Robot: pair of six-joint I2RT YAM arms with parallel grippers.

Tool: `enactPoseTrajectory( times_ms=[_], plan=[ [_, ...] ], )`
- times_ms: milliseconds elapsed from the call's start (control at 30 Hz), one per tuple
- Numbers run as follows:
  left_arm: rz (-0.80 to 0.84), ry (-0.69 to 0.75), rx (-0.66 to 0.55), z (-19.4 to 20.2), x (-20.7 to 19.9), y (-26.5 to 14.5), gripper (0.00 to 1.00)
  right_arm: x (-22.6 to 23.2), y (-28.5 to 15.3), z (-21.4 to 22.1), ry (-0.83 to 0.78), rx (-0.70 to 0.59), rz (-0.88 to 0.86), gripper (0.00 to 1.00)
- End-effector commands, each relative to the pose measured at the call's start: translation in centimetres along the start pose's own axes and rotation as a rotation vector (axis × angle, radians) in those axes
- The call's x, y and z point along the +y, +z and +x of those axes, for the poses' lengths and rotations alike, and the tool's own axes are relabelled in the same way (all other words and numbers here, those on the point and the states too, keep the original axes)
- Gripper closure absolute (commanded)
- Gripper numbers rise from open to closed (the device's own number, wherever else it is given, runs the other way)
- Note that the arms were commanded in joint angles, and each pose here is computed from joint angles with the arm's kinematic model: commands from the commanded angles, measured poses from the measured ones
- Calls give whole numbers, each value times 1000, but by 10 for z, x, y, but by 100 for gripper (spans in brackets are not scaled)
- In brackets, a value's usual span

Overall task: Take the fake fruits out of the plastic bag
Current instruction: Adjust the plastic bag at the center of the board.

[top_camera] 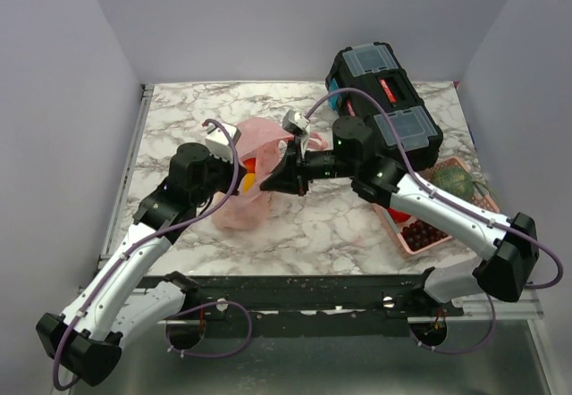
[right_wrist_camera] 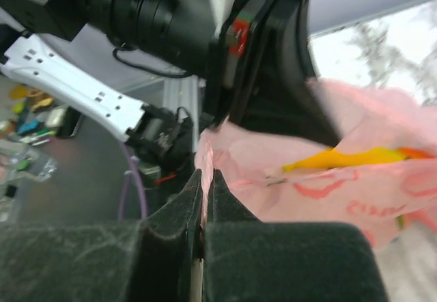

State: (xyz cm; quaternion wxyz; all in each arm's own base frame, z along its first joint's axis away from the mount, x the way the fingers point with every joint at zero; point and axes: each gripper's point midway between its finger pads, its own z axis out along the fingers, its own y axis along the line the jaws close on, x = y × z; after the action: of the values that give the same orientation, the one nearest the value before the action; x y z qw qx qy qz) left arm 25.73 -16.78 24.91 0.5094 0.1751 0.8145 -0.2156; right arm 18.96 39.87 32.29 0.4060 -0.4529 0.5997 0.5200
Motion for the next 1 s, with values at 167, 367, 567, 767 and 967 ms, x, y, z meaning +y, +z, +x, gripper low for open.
enactPoseTrajectory(
  times_ms=[167,367,567,767,967],
  plan=[
    [-151,-133,-93,-16,35,-2,100,66,40,59,258,-46,91,99],
    [-79,-149,-68,-15,26,3,100,30,47,123,340,-87,444,97],
    [-67,-144,-67,-12,24,1,100,36,47,125,324,-45,422,73],
    [-43,-136,-66,-11,20,0,100,42,20,105,339,-124,427,36],
    [-30,-134,-63,-12,18,2,100,50,-12,77,383,-231,431,11]
  ],
)
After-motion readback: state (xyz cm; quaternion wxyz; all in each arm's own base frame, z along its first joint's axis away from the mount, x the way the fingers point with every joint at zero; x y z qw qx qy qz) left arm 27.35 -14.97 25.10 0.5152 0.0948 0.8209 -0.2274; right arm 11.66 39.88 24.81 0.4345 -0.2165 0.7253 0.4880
